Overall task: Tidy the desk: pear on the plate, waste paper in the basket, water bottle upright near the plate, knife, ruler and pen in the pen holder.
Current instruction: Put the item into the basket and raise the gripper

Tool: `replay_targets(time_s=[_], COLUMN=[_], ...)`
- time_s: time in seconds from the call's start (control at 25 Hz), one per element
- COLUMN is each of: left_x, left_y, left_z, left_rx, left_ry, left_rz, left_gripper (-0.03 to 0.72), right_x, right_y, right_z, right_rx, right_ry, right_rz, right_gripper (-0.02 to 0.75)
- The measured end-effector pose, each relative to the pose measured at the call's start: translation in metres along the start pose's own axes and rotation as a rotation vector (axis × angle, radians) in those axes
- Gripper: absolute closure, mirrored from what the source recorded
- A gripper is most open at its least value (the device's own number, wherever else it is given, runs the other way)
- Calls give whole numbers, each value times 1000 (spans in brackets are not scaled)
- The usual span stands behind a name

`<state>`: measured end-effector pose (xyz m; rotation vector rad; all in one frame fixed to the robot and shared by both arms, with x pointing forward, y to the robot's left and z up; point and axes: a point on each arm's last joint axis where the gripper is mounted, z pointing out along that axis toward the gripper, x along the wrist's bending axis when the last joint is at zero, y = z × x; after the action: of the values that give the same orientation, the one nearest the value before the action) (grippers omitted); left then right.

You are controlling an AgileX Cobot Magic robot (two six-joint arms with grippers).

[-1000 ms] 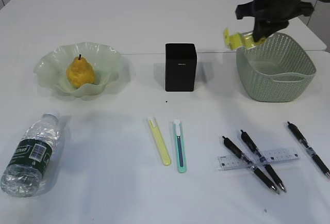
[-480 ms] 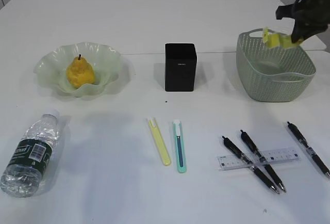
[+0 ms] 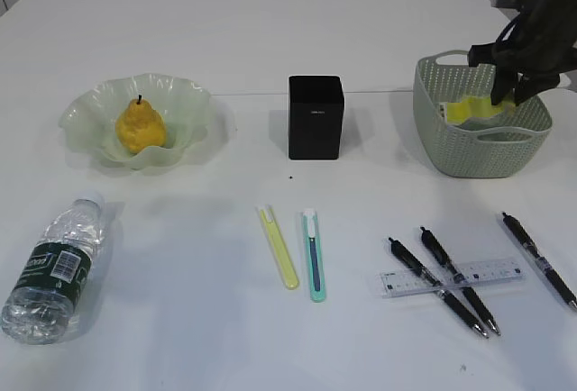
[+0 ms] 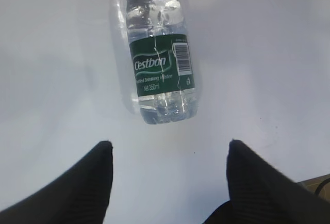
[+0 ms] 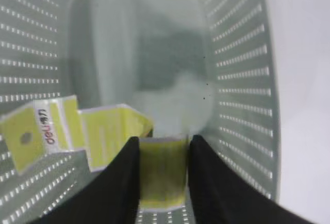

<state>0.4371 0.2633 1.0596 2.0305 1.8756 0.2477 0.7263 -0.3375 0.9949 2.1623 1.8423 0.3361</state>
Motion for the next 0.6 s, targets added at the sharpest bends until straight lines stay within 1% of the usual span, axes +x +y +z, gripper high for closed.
replay_targets(time_s=[0.12,0.24,0.44,0.6], left_x=[0,0,0,0], left_y=[0,0,0,0], left_z=[0,0,0,0], left_rx=[0,0,0,0], left_ry=[0,0,0,-1], left_rz=[0,0,0,-1], left_gripper=[204,204,205,206], right_x=[0,0,0,-1], right_y=[0,0,-1,1], right_z=[0,0,-5,-38], right_rx=[-1,1,13,-28], right_ry=[0,-1,-2,11], right_rz=[1,2,3,12], right_gripper=[412,349,330,328])
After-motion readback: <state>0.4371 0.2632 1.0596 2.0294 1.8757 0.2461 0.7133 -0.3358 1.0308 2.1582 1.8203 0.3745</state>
